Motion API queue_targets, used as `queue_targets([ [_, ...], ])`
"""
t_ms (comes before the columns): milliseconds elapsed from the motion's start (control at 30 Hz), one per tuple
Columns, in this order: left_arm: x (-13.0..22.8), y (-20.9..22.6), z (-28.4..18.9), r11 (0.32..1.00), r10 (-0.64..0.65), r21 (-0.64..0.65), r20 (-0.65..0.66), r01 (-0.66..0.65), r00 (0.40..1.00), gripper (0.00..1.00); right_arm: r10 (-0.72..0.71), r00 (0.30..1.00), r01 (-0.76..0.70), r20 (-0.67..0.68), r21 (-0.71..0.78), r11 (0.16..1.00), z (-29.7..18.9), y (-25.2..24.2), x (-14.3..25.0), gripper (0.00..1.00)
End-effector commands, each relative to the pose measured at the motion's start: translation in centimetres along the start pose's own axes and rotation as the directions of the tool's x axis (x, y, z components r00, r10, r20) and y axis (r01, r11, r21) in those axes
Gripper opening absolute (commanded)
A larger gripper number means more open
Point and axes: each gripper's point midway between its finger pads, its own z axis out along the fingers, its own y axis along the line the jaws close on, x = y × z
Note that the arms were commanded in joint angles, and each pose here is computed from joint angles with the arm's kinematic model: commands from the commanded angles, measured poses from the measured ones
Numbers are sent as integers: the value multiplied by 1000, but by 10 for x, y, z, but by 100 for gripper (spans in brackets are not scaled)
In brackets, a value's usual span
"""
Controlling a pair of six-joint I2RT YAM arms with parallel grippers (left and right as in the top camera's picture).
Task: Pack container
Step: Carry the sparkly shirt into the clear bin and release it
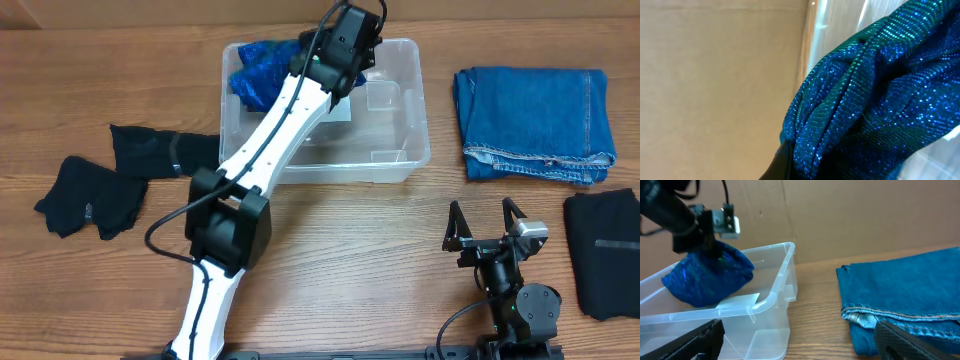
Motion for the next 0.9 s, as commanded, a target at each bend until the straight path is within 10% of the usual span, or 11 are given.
queue_targets([
  [0, -5, -8, 15, 1000, 5, 3, 3, -5, 1000, 4, -3, 1000, 3, 5, 13, 1000, 0, -3, 1, 100],
  [133, -12, 1, 13, 995, -93, -34, 26, 94, 995, 50, -3, 1000, 3, 5, 13, 1000, 0, -3, 2, 100],
  [467, -44, 54, -73, 860, -483, -105, 141, 499, 864, 80, -3, 1000, 3, 5, 13, 1000, 0, -3, 1, 100],
  [633, -26, 82, -118, 766, -632, 6, 193, 643, 750, 72, -3, 1000, 3, 5, 13, 1000, 0, -3, 2, 100],
  [867, 10, 30, -92, 563, -786, 361, -47, 744, 617, 26, -3, 1000, 3, 5, 13, 1000, 0, -3, 1, 100],
])
